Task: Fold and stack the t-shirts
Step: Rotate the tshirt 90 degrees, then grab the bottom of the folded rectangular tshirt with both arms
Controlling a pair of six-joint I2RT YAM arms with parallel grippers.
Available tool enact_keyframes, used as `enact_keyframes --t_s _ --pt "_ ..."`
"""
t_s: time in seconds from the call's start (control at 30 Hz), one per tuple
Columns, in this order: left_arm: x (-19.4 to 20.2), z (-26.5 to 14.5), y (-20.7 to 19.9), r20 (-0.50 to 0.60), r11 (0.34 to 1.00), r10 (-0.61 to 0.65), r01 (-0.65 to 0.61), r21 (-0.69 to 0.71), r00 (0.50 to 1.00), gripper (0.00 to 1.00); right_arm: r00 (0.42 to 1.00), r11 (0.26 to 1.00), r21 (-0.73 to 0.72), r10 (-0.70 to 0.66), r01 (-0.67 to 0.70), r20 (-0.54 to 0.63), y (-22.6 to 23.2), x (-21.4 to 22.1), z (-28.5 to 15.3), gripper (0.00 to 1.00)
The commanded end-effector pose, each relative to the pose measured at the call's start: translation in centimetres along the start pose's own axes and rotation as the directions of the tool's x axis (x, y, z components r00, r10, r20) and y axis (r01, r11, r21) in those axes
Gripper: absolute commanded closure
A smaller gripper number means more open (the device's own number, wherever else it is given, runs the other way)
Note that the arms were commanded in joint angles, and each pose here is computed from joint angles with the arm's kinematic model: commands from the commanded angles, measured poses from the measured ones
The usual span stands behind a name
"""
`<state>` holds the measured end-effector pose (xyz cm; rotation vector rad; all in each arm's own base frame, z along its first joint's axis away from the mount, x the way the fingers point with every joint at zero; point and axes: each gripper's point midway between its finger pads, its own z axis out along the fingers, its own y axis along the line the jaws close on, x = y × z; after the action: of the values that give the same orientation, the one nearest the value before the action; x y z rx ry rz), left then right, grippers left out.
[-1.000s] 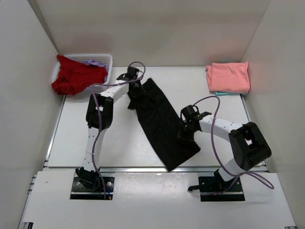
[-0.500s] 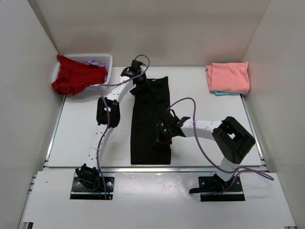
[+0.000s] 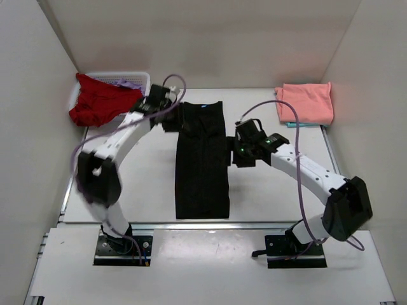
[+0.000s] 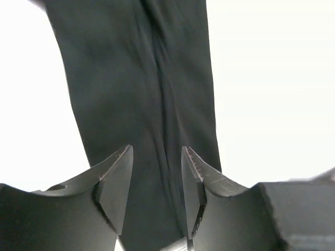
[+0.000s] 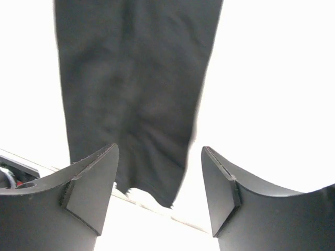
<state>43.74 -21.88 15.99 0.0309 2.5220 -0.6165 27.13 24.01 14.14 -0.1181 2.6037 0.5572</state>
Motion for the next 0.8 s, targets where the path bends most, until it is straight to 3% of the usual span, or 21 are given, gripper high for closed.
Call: enact_keyframes --t_s 0.0,0.1,0.3,0.47,0.77 --pt "6.5 -5.9 -1.1 0.032 0.998 0.043 -0.044 0.054 0.999 0.47 0.991 0.998 0.059 0.010 -0.002 -0.130 -3.2 5.1 -0.9 0.39" --pt "17.0 -7.5 2.3 -0.095 1.000 0.030 -0.029 0.005 0.995 0.47 0.984 0.998 0.058 0.017 -0.007 -0.178 -3.9 8.6 -1.4 0.40" --pt "26.6 -9.0 4.0 -0.145 0.998 -0.047 0.051 0.025 0.988 0.46 0.962 0.995 0.027 0.095 -0.091 -0.254 -4.2 14.1 -0.2 0.42" --pt "29.0 -8.6 3.8 -0.155 0.994 -0.064 0.077 0.081 0.986 0.45 0.937 0.991 0.014 0.131 -0.134 -0.325 -3.5 17.3 1.2 0.44" --pt "30.2 -7.5 3.1 -0.166 0.987 -0.066 0.090 0.137 0.984 0.46 0.922 0.985 -0.009 0.159 -0.173 -0.353 -1.6 18.4 3.4 0.46"
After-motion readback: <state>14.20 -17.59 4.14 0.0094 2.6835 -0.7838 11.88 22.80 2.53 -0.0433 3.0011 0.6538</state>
